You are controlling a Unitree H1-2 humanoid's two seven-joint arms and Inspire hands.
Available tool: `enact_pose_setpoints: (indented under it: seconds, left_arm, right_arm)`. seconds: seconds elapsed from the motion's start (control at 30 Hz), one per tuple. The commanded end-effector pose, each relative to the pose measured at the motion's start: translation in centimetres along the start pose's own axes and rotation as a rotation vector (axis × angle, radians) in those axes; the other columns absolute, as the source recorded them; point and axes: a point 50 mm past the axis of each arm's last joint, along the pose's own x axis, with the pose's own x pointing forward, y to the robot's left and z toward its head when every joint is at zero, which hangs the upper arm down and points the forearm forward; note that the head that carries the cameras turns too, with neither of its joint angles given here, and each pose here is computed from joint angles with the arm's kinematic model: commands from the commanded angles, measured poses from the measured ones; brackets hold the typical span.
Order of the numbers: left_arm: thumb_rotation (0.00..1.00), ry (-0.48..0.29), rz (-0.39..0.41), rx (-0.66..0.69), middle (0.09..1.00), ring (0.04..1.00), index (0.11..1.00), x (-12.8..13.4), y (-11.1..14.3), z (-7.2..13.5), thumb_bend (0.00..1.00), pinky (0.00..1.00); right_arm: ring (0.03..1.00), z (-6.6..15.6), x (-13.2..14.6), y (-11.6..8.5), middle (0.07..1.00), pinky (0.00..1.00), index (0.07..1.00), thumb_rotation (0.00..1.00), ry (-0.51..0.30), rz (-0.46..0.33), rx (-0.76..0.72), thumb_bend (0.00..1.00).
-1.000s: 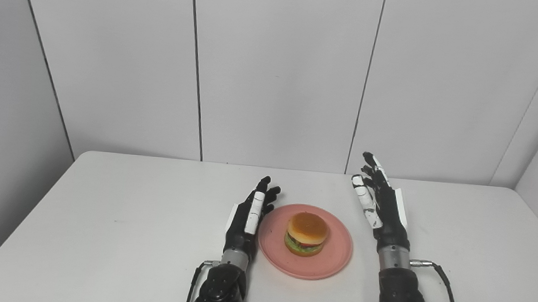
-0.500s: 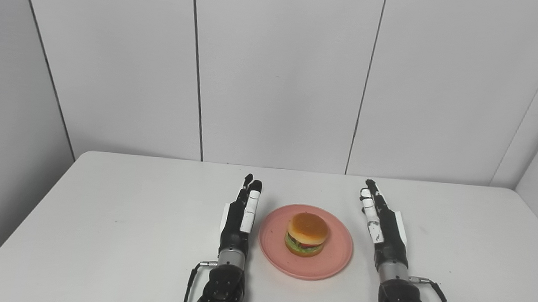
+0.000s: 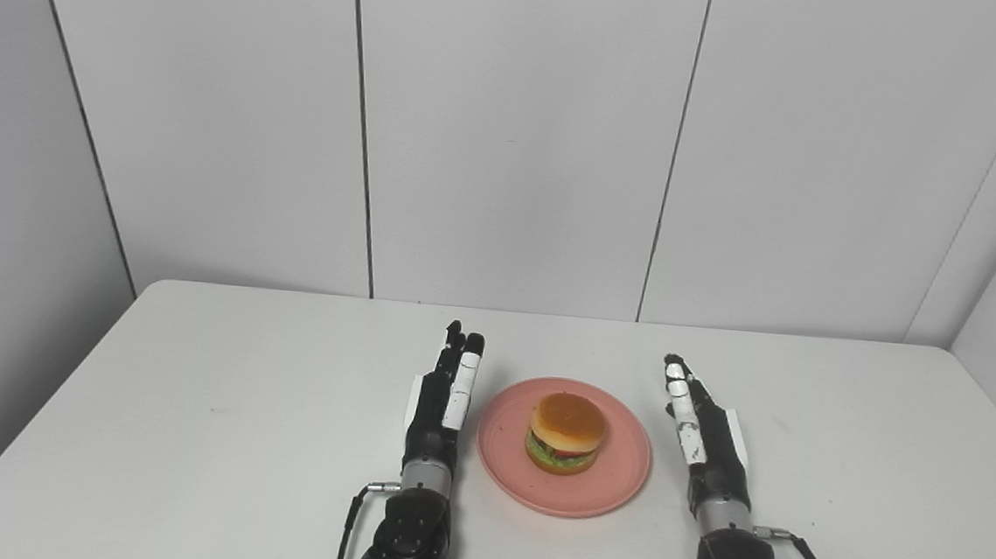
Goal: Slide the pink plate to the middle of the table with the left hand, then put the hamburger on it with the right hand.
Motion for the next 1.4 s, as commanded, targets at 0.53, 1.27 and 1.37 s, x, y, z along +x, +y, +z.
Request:
enact_pose_setpoints:
  seconds: [0.53,1.27,1.37]
  left_arm:
    - [1.00,0.020,0.008,0.007,1.000,1.000,0.989,-0.6,1.6,-1.0,0.92,1.00]
    - [1.00,0.026,0.009,0.001,1.000,1.000,0.981,-0.8,1.5,-1.2,0.91,1.00]
    - [0.99,0.025,0.009,-0.001,0.999,1.000,0.979,-0.9,1.5,-1.2,0.92,1.00]
  right_arm:
    - [1.000,-0.5,0.0,0.3,0.998,1.00,0.958,1.00,-0.056,0.048,-0.016,0.79]
    - [1.000,-1.4,-0.3,0.2,0.996,1.00,0.962,1.00,-0.022,0.039,0.078,0.82]
    - [1.000,-1.4,-0.3,0.1,0.995,1.00,0.961,1.00,-0.021,0.038,0.081,0.82]
